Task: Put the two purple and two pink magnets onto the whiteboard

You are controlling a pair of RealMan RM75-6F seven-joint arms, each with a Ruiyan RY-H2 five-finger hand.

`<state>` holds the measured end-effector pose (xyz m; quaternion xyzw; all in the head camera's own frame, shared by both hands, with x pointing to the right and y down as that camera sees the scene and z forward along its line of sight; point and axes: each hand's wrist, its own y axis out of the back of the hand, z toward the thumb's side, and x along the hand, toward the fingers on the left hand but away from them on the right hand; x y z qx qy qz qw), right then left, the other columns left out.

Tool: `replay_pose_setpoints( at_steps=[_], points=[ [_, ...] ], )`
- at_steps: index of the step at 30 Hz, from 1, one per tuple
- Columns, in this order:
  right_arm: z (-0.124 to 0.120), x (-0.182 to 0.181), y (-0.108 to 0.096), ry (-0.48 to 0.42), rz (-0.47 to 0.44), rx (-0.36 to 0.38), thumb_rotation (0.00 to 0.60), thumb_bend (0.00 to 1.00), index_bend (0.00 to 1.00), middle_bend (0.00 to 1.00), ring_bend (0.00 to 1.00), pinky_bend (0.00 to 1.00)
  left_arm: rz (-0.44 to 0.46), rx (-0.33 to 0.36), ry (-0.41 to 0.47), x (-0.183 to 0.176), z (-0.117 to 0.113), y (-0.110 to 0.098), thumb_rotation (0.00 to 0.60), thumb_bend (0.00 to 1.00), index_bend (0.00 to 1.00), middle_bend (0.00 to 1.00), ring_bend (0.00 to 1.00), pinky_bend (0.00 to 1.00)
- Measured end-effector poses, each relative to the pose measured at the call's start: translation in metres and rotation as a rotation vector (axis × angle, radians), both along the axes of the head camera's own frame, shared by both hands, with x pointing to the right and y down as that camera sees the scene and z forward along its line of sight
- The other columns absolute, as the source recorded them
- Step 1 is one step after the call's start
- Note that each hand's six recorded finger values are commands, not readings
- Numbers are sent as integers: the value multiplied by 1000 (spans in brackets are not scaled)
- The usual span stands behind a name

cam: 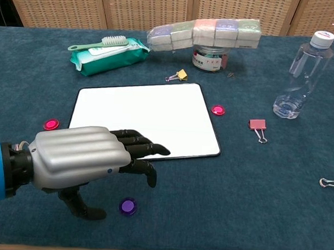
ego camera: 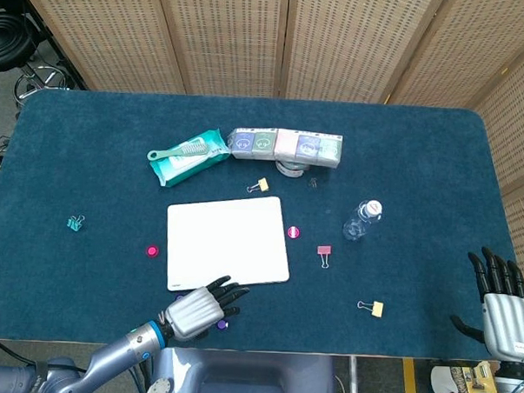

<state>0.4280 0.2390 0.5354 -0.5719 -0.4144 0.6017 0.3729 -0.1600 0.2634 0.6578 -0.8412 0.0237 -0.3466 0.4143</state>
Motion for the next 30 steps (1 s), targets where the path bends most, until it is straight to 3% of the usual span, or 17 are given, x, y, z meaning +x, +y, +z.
replay_pose_setpoints(
  at_steps=[30],
  points=[
    [0,3,-1,-7,14,-6,600,0,9,0,0,0,0,-6,-48,12,11,5,600,290,377,0,0,0]
  ],
)
